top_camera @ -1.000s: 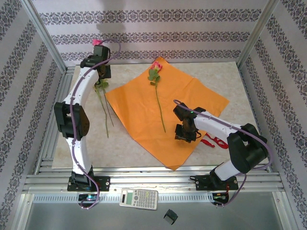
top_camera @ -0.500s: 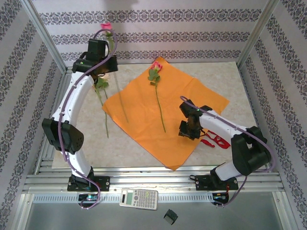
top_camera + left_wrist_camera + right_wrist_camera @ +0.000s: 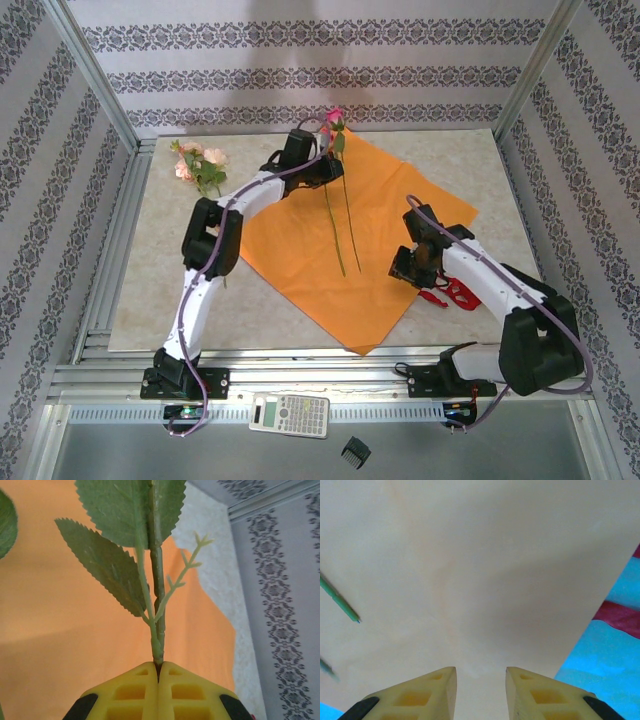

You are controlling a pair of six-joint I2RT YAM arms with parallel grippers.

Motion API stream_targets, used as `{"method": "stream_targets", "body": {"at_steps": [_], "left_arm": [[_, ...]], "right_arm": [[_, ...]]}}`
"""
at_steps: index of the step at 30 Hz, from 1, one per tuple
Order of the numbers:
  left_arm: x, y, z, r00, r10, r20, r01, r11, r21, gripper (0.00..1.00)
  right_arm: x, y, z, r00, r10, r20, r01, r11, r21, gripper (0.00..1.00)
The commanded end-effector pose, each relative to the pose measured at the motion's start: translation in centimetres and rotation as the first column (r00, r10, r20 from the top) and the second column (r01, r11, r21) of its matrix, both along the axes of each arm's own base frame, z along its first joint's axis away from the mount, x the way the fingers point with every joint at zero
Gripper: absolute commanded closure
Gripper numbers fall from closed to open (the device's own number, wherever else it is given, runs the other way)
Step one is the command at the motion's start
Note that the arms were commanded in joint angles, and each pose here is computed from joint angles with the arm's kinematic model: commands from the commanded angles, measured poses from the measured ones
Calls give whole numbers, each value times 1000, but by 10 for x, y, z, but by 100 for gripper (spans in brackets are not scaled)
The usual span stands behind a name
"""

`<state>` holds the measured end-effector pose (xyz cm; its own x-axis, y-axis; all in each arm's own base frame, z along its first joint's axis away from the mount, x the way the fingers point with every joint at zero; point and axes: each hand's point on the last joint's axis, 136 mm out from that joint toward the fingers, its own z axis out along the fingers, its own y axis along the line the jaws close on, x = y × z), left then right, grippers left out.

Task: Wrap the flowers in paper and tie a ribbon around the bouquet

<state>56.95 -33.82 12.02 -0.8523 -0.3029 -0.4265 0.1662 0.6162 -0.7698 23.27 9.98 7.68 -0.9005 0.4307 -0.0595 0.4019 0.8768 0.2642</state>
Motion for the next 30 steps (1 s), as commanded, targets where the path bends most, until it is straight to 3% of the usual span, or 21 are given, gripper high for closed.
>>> {"method": "stream_targets", "body": {"at_steps": [1, 3, 8, 14, 18, 22, 24, 27, 30], "left_arm": [[15, -10, 25, 998, -27, 59, 31, 998, -60, 100], [17, -8, 8, 999, -24, 34, 24, 999, -23, 99], [20, 0, -5, 1000, -8, 5, 7, 998, 65, 71], [11, 34, 39, 997, 64, 38, -71, 968, 240, 54], [-13, 96, 88, 977, 208, 43, -208, 893, 399, 55], [-46, 182, 104, 944, 329, -19, -274, 814, 512, 56], [-60, 218, 97, 938, 343, -54, -255, 786, 562, 56], [-74, 264, 70, 915, 370, -159, -222, 793, 568, 60], [-82, 308, 44, 891, 414, -186, -213, 743, 635, 61]], "right_arm": [[-14, -5, 0, 1000, 3, -25, -3, 1000, 7, 67], [-17, -6, 0, 1000, 3, -24, -3, 1000, 7, 67], [-24, -7, -2, 999, 3, -32, -3, 1000, 12, 67], [-24, -5, -4, 999, 7, -39, -6, 1000, 23, 65], [-19, -4, -1, 1000, 15, -25, -14, 1000, 24, 65], [-14, -2, 2, 999, 35, -6, -35, 999, 19, 65], [-12, 0, 3, 999, 51, 0, -51, 999, 16, 64], [-9, 8, 2, 997, 78, -1, -78, 997, 19, 64], [-8, 16, 1, 995, 101, -5, -101, 995, 22, 64]]}}
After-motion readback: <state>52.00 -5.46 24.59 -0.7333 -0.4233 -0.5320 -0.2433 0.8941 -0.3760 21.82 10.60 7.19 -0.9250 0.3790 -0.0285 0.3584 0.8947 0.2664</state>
